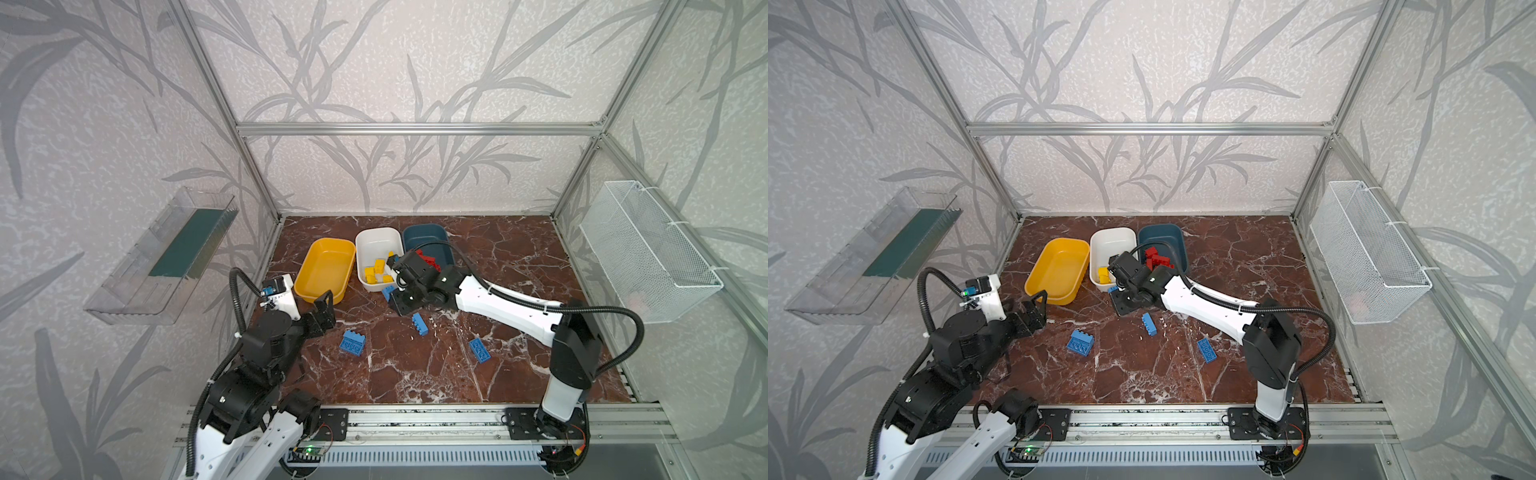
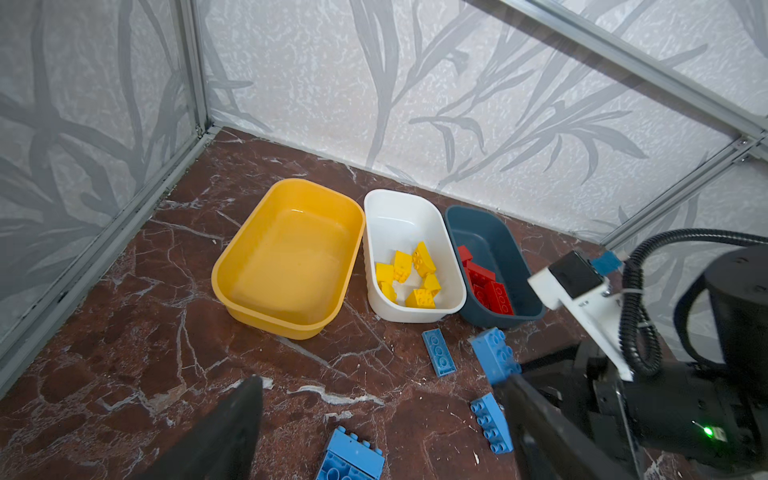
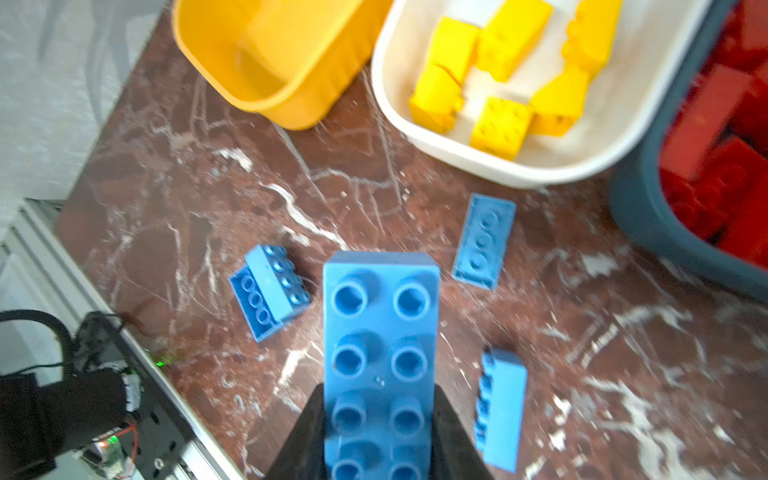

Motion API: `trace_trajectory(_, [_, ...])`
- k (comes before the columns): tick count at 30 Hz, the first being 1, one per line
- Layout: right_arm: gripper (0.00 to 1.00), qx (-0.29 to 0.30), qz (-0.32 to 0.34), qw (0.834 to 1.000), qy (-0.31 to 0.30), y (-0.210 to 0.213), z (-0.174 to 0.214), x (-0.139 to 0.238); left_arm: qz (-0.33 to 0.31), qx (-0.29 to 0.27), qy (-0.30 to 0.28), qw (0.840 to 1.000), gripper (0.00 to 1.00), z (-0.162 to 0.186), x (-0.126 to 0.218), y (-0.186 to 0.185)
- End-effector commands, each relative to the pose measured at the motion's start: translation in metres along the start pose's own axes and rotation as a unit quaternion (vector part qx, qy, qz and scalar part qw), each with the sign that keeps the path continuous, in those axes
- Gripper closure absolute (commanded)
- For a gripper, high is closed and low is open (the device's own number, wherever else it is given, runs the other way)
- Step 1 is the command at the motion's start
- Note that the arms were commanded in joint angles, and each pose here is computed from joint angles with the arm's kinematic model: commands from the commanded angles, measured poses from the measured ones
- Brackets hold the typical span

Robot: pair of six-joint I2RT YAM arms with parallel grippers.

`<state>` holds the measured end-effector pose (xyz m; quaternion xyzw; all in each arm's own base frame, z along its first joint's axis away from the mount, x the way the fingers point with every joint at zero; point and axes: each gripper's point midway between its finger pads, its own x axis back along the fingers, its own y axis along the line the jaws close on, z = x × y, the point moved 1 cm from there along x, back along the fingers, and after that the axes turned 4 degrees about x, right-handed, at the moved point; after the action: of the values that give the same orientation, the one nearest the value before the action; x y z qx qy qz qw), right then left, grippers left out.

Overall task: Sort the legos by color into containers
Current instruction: 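Carry the blue brick over the yellow tub and open the right gripper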

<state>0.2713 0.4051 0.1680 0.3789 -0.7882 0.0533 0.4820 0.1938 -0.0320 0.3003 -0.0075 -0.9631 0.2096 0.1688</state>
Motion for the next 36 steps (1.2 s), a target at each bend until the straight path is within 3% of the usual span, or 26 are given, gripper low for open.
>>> trace_trajectory(1, [0.78, 0.022, -0.074, 0.997, 0.032, 0.027, -0.003, -0.019, -0.010, 0.015, -0.033, 0.999, 0.10, -0.009, 0.004, 0.005])
trace_trajectory(5, [0.78, 0.014, -0.120, 0.993, 0.002, 0.047, -0.034, -0.043, -0.014, 0.015, -0.029, 0.999, 0.10, -0.008, 0.003, 0.006])
trace_trajectory(13, [0.79, 0.014, -0.146, 0.987, -0.072, 0.078, -0.087, -0.078, -0.019, 0.014, -0.030, 0.999, 0.10, -0.008, 0.003, 0.008])
trace_trajectory(23, [0.78, 0.004, -0.137, 0.987, -0.080, 0.095, -0.115, -0.138, -0.024, 0.014, -0.031, 0.999, 0.10, -0.009, 0.003, 0.009])
trace_trajectory(28, [0.71, -0.005, -0.126, 0.987, -0.095, 0.090, -0.120, -0.150, -0.027, 0.012, -0.028, 0.999, 0.10, -0.008, 0.002, 0.010])
trace_trajectory(32, [0.52, -0.001, -0.116, 0.988, -0.106, 0.086, -0.122, -0.148, -0.028, 0.012, -0.026, 0.999, 0.10, -0.007, 0.001, 0.010])
trace_trajectory(36, [0.42, 0.008, -0.109, 0.988, -0.110, 0.083, -0.126, -0.140, -0.031, 0.011, -0.024, 0.999, 0.10, -0.006, 0.000, 0.010])
